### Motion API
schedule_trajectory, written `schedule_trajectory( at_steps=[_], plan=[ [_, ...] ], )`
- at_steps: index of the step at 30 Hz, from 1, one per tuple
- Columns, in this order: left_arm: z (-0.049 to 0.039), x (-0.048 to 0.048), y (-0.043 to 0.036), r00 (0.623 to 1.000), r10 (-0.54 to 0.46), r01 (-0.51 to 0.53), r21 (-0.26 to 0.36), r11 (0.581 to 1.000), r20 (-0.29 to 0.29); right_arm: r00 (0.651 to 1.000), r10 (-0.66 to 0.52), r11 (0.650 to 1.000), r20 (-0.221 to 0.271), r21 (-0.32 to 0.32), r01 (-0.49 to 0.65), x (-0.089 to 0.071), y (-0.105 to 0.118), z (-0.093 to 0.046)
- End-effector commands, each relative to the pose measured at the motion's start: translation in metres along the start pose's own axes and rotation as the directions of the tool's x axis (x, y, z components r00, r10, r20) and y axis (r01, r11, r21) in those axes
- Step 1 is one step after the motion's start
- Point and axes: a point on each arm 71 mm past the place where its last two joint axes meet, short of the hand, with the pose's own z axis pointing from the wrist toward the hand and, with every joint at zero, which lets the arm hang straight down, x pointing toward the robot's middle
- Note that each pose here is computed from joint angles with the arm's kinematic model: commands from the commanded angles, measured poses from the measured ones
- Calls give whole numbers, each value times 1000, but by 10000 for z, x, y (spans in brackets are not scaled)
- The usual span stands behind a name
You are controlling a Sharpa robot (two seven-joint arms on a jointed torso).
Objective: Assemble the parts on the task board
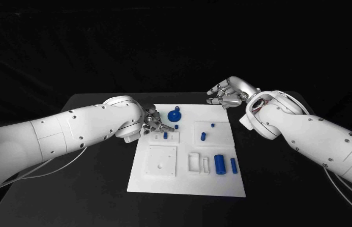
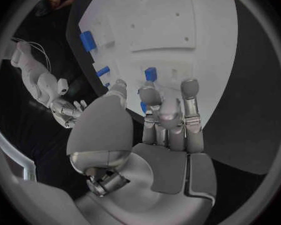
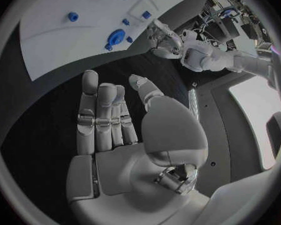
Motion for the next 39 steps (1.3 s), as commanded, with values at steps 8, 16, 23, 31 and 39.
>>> schedule_trajectory(
  at_steps=[8,16,23,31,39],
  plan=[
    [-18,-295,46,1000,-13,13,-16,1000,13,1000,-1,1000,1,-1,1,0,-12,1],
    [61,-699,162,999,-23,25,-54,998,38,1000,2,1000,4,2,-2,4,-20,9],
    [143,-938,260,998,-31,37,-88,995,60,1000,16,1000,13,5,-16,2,-27,16],
    [218,-1098,309,996,-37,45,-110,993,76,999,31,999,18,8,-31,-8,-33,14],
    [292,-1148,291,997,-25,34,-126,991,68,999,37,999,24,1,-37,-34,3,21]
  ],
)
